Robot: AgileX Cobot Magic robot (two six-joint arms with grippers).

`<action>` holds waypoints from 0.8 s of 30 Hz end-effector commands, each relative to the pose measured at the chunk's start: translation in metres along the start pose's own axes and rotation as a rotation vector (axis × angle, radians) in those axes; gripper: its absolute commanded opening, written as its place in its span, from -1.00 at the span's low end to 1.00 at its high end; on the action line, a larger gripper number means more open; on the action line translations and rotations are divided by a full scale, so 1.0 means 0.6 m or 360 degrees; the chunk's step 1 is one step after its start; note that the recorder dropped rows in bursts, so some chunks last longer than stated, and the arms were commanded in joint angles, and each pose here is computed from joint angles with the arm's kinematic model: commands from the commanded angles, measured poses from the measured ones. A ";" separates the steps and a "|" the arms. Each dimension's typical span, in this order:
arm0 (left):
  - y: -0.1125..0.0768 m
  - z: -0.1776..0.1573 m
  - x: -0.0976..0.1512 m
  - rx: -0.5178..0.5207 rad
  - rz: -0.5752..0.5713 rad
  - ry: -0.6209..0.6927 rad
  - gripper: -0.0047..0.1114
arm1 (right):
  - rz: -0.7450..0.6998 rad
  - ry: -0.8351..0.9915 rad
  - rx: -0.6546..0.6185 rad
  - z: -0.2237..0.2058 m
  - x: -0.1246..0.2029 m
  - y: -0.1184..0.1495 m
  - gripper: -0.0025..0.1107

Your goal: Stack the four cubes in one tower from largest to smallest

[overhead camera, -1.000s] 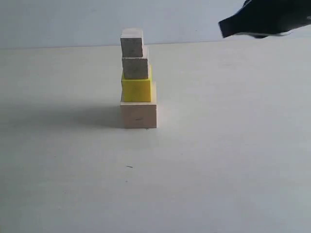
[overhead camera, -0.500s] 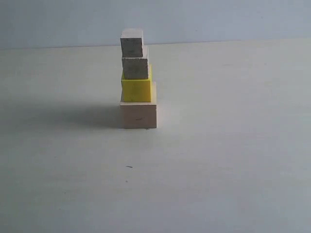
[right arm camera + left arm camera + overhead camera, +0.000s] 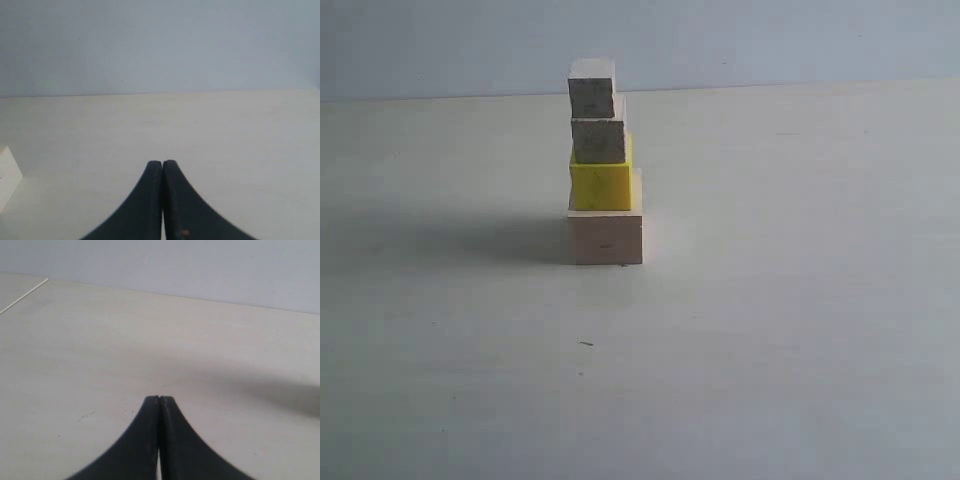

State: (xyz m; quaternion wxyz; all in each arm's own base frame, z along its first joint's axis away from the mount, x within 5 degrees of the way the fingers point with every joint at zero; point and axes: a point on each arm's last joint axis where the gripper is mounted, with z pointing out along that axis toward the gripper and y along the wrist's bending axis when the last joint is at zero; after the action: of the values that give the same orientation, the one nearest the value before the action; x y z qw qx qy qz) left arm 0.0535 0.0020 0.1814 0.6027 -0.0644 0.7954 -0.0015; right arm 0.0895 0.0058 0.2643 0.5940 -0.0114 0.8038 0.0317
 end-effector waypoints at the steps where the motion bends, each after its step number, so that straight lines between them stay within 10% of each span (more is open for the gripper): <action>1: 0.000 0.000 0.001 0.0006 0.0012 -0.0013 -0.92 | 0.0122 -0.0049 0.0024 0.009 0.031 -0.004 -0.96; 24: 0.000 0.000 0.001 0.0006 0.0012 -0.0013 -0.92 | 0.0051 -0.0247 0.0135 -0.016 0.128 -0.013 -0.96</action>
State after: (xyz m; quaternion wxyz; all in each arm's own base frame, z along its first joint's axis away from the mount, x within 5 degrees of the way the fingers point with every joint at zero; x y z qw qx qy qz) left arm 0.0535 0.0020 0.1814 0.6027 -0.0644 0.7954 -0.0015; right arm 0.0601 -0.0008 0.1955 0.6551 0.0275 0.7549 0.0118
